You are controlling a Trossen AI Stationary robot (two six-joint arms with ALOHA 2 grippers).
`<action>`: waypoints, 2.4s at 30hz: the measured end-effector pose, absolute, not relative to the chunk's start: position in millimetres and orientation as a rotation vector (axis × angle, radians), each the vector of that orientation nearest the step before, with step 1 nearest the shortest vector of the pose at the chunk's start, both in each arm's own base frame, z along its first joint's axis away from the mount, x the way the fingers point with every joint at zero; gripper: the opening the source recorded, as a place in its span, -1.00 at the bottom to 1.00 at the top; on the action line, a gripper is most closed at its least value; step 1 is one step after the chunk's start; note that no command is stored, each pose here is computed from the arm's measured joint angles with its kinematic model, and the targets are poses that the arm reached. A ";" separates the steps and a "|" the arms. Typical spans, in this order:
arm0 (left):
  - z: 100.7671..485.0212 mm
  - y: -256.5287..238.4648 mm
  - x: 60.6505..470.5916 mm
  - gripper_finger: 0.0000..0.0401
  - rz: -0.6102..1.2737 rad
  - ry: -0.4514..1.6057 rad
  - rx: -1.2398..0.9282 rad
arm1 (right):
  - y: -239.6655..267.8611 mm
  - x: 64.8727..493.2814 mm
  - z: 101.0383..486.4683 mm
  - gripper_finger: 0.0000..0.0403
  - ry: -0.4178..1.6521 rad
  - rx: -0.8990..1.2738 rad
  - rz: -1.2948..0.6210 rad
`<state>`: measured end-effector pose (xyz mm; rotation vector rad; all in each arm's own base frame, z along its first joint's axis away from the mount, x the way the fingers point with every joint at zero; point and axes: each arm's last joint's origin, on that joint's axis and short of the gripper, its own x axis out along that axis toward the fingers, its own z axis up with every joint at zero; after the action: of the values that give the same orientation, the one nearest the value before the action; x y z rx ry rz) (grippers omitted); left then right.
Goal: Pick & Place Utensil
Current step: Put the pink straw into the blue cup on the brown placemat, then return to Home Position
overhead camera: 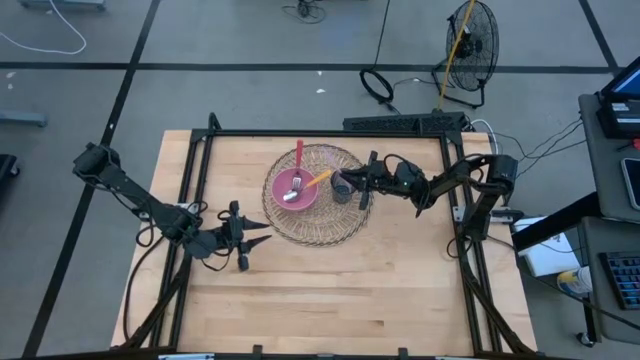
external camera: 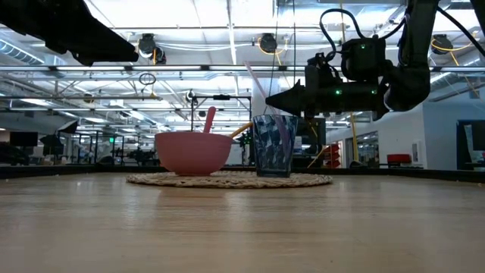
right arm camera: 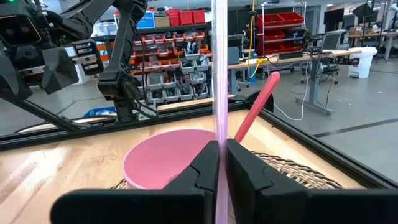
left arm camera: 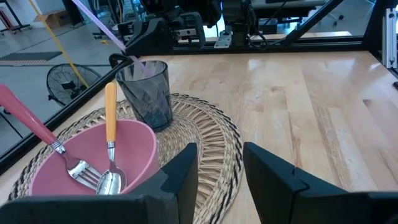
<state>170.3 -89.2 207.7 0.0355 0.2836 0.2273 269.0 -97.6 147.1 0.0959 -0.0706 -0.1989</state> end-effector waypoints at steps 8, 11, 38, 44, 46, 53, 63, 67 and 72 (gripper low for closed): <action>207.7 -89.2 170.3 -0.35 0.227 0.284 0.035 | -97.7 269.0 147.0 -0.62 -0.072 0.103 -0.199; 207.7 -89.2 170.3 -0.35 0.227 0.284 0.035 | -97.6 269.0 147.9 -0.53 -0.082 0.100 -0.198; 215.5 -88.9 172.2 -0.35 0.278 0.212 0.060 | -78.1 231.9 191.2 -0.44 -0.212 -0.001 -0.012; 224.6 -88.5 173.7 -0.35 0.325 0.145 0.122 | -64.8 195.6 196.4 -0.45 -0.140 0.009 -0.036; 229.1 -88.2 174.4 -0.35 0.336 0.117 0.145 | -61.7 186.5 195.9 -0.45 -0.105 0.023 -0.049; 238.1 -73.8 182.4 -0.35 0.400 0.053 0.123 | -55.4 170.2 193.6 -0.45 0.029 0.103 -0.054; 242.0 -23.4 203.2 -0.35 0.231 0.006 0.075 | -43.6 169.6 188.7 -0.46 0.104 0.126 0.005; 242.9 -7.7 204.7 -0.35 0.279 -0.002 0.065 | -32.7 172.7 188.6 -0.46 0.106 0.100 -0.007; 242.8 0.1 205.0 -0.35 0.303 0.001 0.067 | -17.2 174.1 192.3 -0.46 0.080 -0.001 -0.060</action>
<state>205.0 0.1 242.8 0.0667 0.0005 0.3034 174.1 -17.2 192.3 -0.0008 0.0803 -0.0598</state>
